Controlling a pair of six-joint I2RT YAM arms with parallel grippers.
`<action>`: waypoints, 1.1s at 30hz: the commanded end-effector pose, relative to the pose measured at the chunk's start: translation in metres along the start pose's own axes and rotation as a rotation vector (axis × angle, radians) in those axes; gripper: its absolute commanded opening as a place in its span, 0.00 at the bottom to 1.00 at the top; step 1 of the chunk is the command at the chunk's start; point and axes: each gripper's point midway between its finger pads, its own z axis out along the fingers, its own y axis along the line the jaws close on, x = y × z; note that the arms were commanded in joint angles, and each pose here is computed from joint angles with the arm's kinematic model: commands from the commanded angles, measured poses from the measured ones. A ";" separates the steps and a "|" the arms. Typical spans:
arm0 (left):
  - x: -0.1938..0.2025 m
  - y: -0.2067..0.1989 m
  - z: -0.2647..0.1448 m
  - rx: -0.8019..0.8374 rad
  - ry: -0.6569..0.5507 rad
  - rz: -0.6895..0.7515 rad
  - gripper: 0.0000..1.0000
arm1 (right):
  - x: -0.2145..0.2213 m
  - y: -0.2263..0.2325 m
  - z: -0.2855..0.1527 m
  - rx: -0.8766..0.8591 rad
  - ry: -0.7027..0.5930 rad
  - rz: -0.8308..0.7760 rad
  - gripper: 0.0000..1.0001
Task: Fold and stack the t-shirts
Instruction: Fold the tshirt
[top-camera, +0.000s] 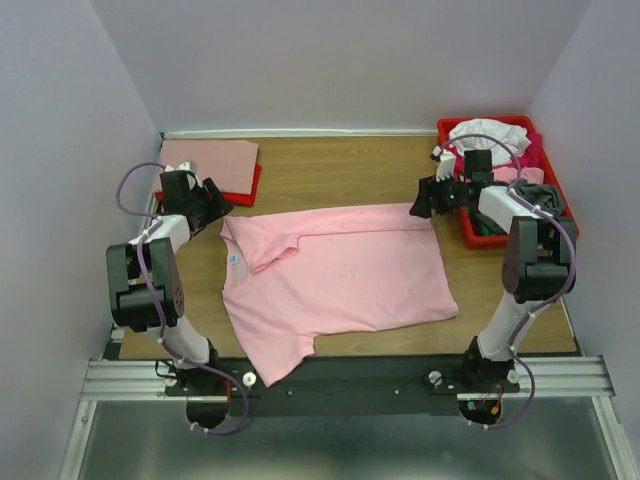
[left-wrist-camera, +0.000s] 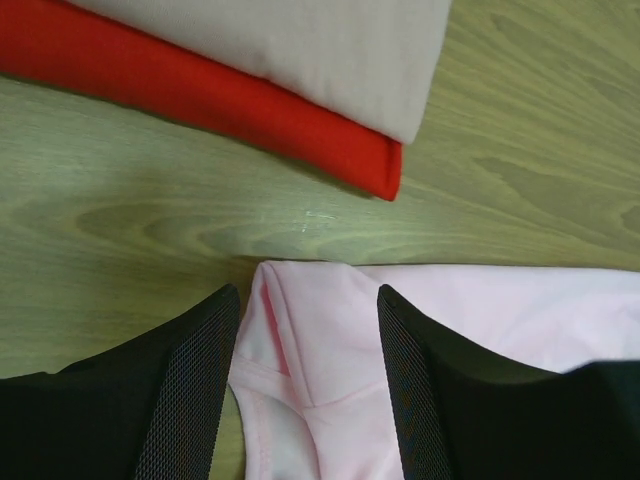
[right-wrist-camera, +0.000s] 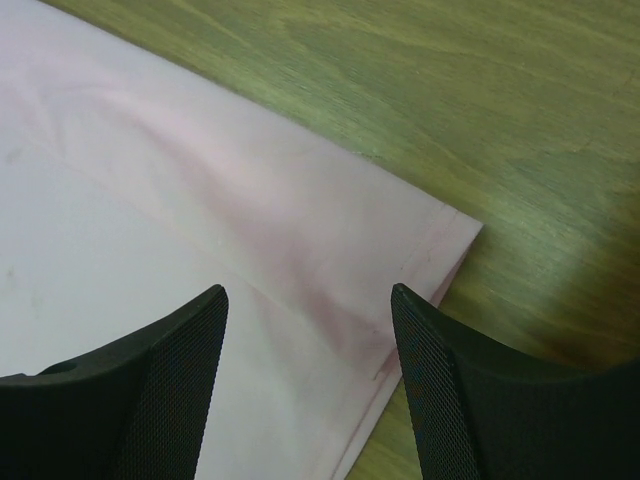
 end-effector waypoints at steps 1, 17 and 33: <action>0.009 0.012 0.014 -0.006 0.041 0.033 0.65 | 0.001 -0.008 -0.001 0.035 0.027 0.030 0.73; 0.046 0.032 0.028 -0.049 0.177 0.010 0.32 | -0.003 -0.033 0.006 0.137 0.048 0.049 0.68; 0.047 0.031 0.020 -0.050 0.183 0.030 0.09 | 0.017 -0.059 0.032 0.188 0.137 0.084 0.61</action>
